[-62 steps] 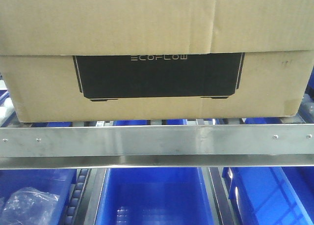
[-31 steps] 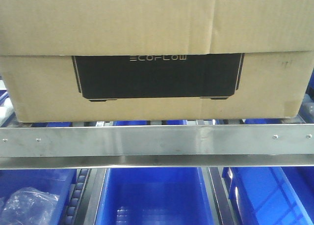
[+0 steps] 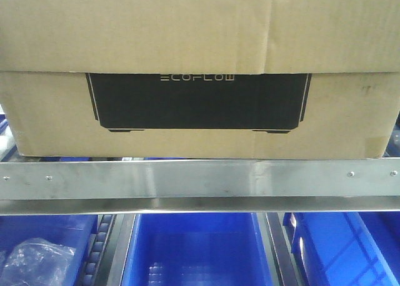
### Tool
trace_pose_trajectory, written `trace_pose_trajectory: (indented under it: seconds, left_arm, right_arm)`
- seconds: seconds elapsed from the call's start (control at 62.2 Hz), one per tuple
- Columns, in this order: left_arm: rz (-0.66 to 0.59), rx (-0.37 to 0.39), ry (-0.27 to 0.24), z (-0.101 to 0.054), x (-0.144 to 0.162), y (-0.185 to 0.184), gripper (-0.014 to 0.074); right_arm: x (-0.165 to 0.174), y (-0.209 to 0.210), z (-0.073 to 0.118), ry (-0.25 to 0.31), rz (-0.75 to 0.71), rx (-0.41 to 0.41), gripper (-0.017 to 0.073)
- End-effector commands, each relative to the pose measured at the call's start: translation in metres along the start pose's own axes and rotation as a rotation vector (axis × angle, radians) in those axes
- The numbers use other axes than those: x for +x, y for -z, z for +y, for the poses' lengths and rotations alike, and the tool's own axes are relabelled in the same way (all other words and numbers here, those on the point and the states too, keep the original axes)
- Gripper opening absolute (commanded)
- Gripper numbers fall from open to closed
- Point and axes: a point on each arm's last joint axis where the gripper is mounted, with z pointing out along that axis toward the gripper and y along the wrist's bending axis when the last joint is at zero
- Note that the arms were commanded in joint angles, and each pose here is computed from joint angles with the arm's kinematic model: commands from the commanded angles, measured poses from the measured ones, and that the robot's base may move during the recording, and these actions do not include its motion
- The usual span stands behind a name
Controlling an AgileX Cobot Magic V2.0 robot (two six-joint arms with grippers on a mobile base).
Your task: Grab box from left shelf to table start
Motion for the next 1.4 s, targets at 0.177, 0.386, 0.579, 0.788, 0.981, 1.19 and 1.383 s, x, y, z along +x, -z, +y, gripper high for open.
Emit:
trace_pose_trajectory:
  seconds: [0.177, 0.386, 0.579, 0.788, 0.981, 1.19, 1.383]
  left_arm:
    - [-0.117, -0.005, 0.083, 0.001, -0.009, 0.028, -0.0102]
    - [-0.114, -0.003, 0.13, 0.001, -0.008, 0.028, -0.0102]
    - [-0.113, -0.003, 0.163, 0.001, -0.008, 0.028, -0.0102]
    - [-0.113, -0.002, 0.187, 0.001, -0.008, 0.028, -0.0102]
    - [-0.11, -0.002, 0.189, 0.001, -0.008, 0.028, -0.0102]
    - [-0.11, -0.002, 0.189, 0.001, -0.008, 0.028, -0.0102]
    - [-0.113, -0.002, 0.189, 0.001, -0.008, 0.028, -0.0102]
  right_arm:
    - [-0.015, 0.002, 0.002, 0.005, -0.117, -0.012, 0.0052]
    - [-0.015, 0.002, 0.002, 0.005, -0.117, -0.012, 0.0052]
    - [-0.015, 0.002, 0.002, 0.005, -0.117, -0.012, 0.0052]
    - [-0.015, 0.002, 0.002, 0.006, -0.123, -0.013, 0.0052]
    - [-0.016, 0.002, 0.002, 0.005, -0.126, -0.014, 0.0052]
    - [-0.027, 0.002, 0.003, -0.021, -0.014, 0.003, 0.0052]
    - [-0.053, -0.002, 0.005, 0.049, 0.202, 0.044, 0.0052]
